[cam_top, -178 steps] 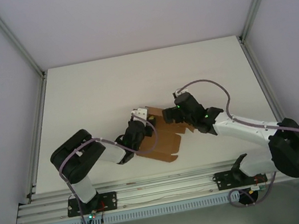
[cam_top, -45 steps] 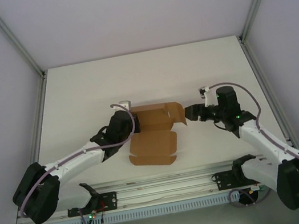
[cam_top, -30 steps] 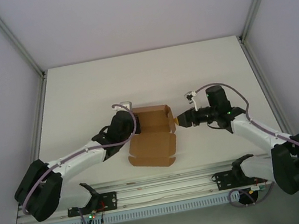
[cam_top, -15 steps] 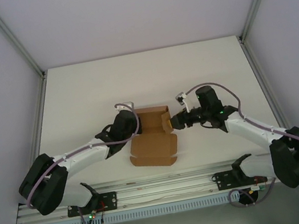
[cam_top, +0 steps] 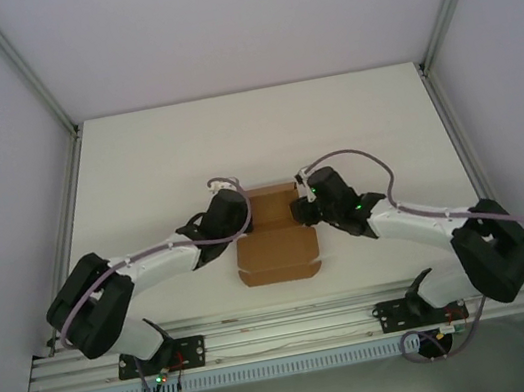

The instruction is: Assemble paper box

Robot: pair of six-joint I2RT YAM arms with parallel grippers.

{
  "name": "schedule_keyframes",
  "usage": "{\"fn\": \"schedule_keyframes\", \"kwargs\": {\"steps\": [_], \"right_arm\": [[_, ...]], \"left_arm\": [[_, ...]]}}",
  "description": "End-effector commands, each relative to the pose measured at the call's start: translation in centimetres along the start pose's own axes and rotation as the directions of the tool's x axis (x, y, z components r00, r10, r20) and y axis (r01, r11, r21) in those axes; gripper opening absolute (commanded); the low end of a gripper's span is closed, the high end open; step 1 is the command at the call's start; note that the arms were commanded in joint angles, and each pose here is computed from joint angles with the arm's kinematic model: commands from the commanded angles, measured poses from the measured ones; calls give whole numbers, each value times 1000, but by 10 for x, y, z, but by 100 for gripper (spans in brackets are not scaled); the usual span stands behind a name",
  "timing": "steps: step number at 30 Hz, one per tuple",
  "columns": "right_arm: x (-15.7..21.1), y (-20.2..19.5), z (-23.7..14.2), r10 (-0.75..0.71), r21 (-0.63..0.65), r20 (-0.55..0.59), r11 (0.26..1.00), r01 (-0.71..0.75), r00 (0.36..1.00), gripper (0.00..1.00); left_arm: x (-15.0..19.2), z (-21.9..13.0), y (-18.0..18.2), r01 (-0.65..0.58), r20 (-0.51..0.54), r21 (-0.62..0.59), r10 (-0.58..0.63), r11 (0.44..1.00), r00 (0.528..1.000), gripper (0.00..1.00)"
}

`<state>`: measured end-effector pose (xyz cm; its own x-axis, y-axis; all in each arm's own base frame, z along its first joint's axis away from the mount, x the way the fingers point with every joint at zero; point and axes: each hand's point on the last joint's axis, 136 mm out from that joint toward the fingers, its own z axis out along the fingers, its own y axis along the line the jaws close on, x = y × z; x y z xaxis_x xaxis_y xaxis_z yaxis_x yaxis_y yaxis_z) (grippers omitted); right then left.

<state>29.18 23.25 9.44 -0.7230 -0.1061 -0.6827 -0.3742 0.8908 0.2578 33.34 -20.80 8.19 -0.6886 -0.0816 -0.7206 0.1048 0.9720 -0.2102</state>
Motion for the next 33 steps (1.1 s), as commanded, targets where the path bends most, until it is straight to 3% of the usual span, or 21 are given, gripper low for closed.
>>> {"fn": "schedule_keyframes", "kwargs": {"steps": [1, 5, 8, 14, 18, 20, 27, 30, 33], "right_arm": [[-26, -21, 6, 34, 200, 112, 978, -57, 993, 24], [-25, -30, 14, -4, 340, 96, 940, -29, 995, 6], [-24, -45, 16, -24, 470, 79, 882, -16, 997, 1], [-18, -93, -2, 10, 748, 134, 654, -108, 991, 0], [-15, -111, -9, -27, 851, 125, 516, -93, 992, 0], [-13, -114, -5, -37, 872, 103, 484, -72, 994, 0], [-12, -112, 14, -15, 847, 156, 516, -125, 988, 0], [-11, -93, 40, 13, 711, 173, 690, -134, 985, 0], [-18, -64, 51, 42, 507, 247, 846, -166, 968, 12]], "left_arm": [[-6, 3, -6, 20, 4, -26, -20, 999, 1000, 0], [-4, 8, -4, 9, -14, -90, -10, 996, 1000, 0], [-6, 8, -1, 14, -9, -123, -15, 992, 1000, 0], [-5, 6, 11, 80, -3, -199, -82, 977, 997, 0], [2, 11, 22, 108, -25, -237, -117, 966, 993, 0], [5, 14, 22, 116, -39, -224, -128, 968, 991, 0], [6, 16, 22, 114, -45, -227, -128, 967, 991, 0], [7, 17, 20, 114, -48, -214, -127, 970, 991, 0], [8, 18, 18, 112, -49, -200, -124, 973, 991, 0]]}}
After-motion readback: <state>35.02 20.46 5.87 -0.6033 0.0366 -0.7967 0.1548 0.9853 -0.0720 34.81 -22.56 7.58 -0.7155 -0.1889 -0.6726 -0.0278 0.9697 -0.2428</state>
